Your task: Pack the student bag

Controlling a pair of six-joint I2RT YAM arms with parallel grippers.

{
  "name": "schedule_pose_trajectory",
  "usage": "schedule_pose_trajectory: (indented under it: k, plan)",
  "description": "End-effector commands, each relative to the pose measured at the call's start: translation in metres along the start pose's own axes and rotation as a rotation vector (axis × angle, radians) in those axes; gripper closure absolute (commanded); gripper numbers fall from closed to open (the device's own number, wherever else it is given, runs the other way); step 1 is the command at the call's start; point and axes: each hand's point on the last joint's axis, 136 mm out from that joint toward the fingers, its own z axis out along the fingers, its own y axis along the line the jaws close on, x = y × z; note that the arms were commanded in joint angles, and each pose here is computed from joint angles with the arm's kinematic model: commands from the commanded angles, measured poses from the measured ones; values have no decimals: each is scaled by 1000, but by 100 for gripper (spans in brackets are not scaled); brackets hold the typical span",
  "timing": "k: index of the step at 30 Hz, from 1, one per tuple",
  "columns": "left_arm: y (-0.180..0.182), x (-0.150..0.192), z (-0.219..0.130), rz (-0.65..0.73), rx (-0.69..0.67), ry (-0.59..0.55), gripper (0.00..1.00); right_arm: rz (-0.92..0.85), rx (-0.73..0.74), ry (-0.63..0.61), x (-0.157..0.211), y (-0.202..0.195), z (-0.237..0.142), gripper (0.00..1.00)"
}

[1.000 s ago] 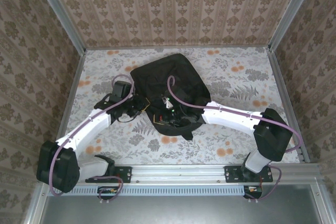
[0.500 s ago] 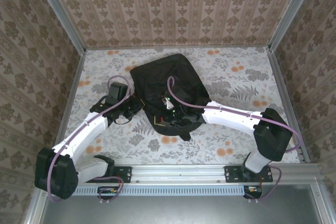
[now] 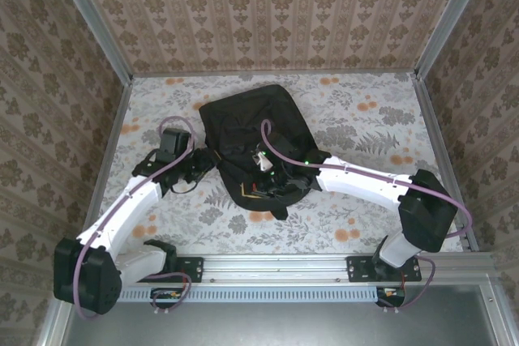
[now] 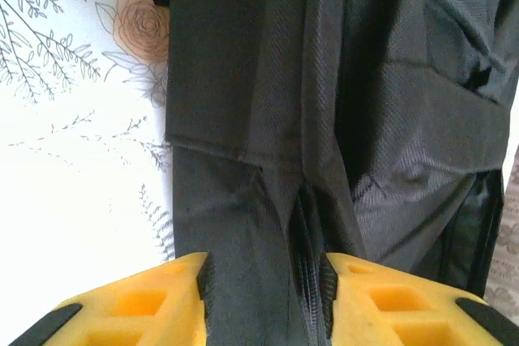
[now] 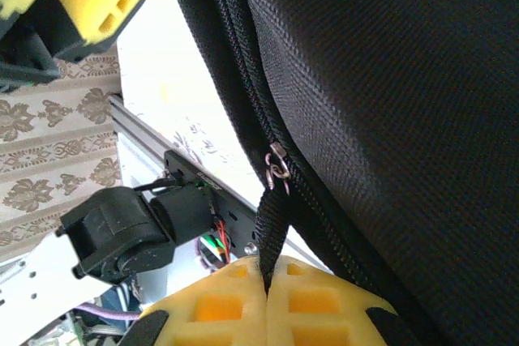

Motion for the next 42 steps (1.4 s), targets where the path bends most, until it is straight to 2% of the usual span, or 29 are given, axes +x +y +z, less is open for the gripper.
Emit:
schedule_pose_trajectory:
  k: [1,7,11,15,23,26,32,36,42]
  plan:
    - [-2,15,-12,-12,25,22,57,20,-64,21,-5,20,2,100]
    - [-9,46,-7,-15,60,64,56,30,-66,33,-6,21,6,100]
    - [-10,54,4,-22,57,87,63,35,-63,40,-6,19,10,100]
    - [-12,57,8,-7,53,85,65,37,-63,43,-5,18,12,100]
    - [-9,54,20,6,19,92,61,39,-52,55,-2,14,14,100]
    - [-11,55,23,10,22,100,67,37,-42,62,-2,12,15,100]
    - [-11,49,14,65,7,73,98,18,-26,73,0,12,16,100]
    - [0,39,6,92,-32,48,100,-47,-1,109,11,23,16,100]
    - [8,29,-2,119,-51,30,100,-11,33,128,16,8,17,100]
